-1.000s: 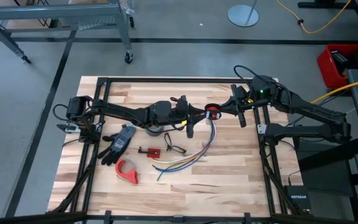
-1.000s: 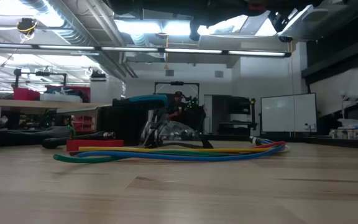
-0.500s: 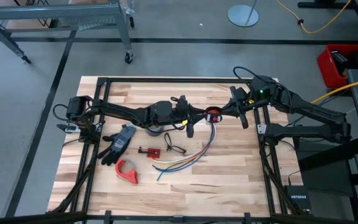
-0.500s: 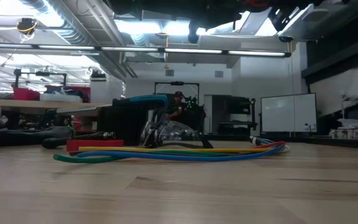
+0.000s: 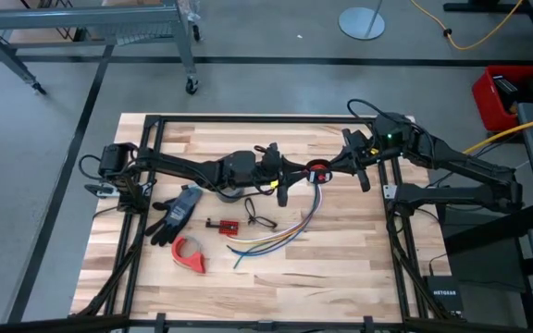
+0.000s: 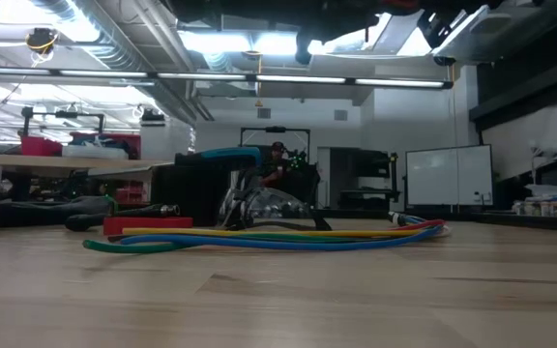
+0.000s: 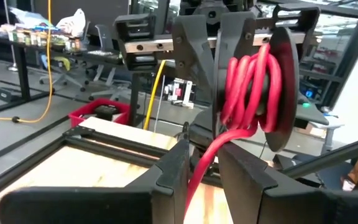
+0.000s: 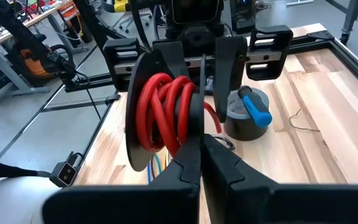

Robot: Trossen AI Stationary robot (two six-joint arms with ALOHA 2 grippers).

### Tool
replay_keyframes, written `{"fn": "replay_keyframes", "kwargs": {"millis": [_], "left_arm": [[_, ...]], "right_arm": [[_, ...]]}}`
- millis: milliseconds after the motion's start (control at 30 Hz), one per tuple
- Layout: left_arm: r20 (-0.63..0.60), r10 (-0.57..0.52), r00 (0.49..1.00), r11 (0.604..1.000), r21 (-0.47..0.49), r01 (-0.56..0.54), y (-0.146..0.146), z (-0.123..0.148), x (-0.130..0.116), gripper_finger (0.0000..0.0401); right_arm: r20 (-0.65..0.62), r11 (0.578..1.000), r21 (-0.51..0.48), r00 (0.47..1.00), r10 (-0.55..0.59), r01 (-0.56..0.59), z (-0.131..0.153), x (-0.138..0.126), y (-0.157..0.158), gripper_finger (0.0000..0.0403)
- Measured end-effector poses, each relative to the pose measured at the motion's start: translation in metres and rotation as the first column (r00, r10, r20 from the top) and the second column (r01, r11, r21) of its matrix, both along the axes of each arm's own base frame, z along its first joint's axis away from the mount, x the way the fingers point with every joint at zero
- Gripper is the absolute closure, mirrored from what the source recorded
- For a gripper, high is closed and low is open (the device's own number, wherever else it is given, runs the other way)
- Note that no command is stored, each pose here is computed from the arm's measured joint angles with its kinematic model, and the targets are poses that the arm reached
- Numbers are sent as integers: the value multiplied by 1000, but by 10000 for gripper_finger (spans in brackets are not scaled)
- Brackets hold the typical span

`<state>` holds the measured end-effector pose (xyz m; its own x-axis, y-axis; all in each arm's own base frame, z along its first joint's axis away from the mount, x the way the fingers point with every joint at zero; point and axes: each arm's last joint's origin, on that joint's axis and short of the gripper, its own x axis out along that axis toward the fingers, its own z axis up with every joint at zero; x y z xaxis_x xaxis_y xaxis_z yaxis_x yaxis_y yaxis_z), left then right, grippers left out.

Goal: Coil cords
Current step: Coil the red wire on the spool

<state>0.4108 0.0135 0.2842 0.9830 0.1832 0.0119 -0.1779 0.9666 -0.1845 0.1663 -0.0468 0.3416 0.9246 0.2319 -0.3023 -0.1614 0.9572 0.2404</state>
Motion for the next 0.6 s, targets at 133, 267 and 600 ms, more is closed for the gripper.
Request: {"fn": "replay_keyframes", "kwargs": {"millis": [133, 267, 600], "left_arm": [[23, -4, 1000, 1000, 29, 3, -1, 3, 0, 323], [61, -17, 998, 997, 75, 12, -3, 7, 0, 323], [57, -89, 994, 976, 203, 76, -5, 9, 0, 323]], "right_arm": [[0, 1000, 1, 1000, 0, 0, 0, 0, 0, 400], [1, 1000, 6, 1000, 11, -11, 0, 0, 0, 400], [9, 999, 17, 999, 47, -47, 0, 1, 1, 400]]}}
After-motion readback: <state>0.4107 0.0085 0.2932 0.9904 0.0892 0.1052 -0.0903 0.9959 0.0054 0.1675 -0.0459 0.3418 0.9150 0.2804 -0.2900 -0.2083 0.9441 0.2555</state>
